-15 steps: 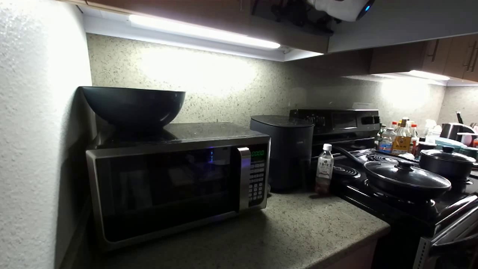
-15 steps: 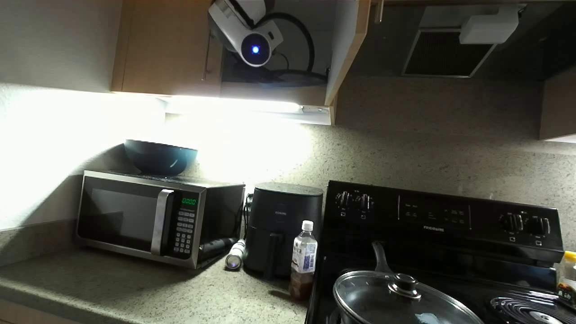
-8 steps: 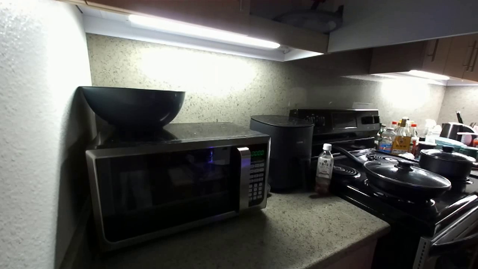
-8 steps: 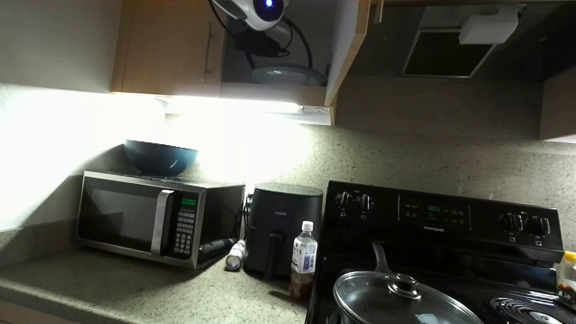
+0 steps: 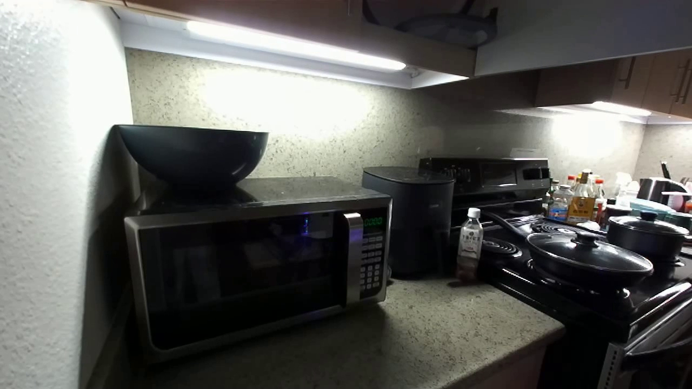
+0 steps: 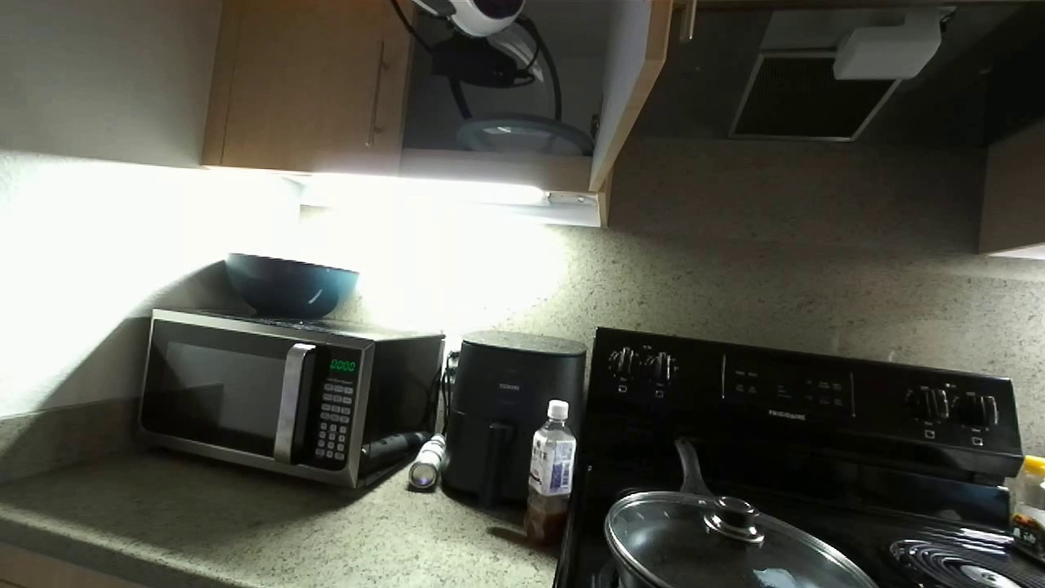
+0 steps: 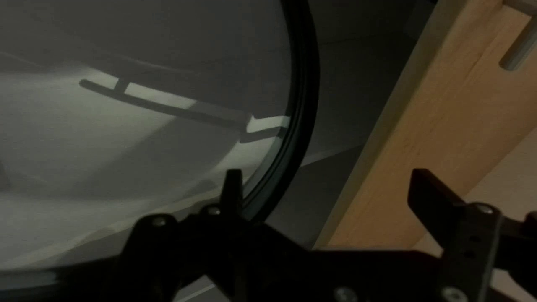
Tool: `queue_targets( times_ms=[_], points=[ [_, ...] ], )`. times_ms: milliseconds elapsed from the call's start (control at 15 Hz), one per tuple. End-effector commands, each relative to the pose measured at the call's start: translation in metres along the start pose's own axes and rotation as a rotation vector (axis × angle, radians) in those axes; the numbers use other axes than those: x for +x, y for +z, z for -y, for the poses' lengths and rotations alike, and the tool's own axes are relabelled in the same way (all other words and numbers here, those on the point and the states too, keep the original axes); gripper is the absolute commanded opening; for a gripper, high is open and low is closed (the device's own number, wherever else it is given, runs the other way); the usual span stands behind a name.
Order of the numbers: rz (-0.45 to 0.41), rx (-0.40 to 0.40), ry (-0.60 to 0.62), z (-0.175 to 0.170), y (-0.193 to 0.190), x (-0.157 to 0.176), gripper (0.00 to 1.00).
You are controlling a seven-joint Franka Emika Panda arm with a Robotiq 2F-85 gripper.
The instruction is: Pick up the lid and put it in the top cabinet
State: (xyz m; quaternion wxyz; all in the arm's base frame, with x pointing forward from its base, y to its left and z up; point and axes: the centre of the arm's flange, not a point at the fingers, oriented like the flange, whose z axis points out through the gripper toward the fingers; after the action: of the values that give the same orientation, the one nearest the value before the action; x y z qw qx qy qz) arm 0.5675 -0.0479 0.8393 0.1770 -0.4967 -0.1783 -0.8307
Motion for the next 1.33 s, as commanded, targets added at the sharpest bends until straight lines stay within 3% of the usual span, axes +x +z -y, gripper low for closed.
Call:
queue_targets(
  times_ms=[0,333,533,800,1000,1133,1267],
  points=[
    [0.114,0.036,0.115,0.000,-0.003,-0.010,1.00],
    [0.298,0.001,0.332,0.000,-0.005,-0.029,1.00],
    [0.413,-0.044,0.369,-0.002,-0.008,-0.028,1.00],
    [0.485,-0.116,0.372,-0.007,-0.010,-0.020,1.00],
    [0.569,-0.156,0.478,-0.007,-0.011,-0.037,1.00],
    [0.572,-0.169,0.502,-0.006,-0.008,-0.058,1.00],
    [0.557,-0.146,0.475,-0.010,-0.009,-0.051,1.00]
  ],
)
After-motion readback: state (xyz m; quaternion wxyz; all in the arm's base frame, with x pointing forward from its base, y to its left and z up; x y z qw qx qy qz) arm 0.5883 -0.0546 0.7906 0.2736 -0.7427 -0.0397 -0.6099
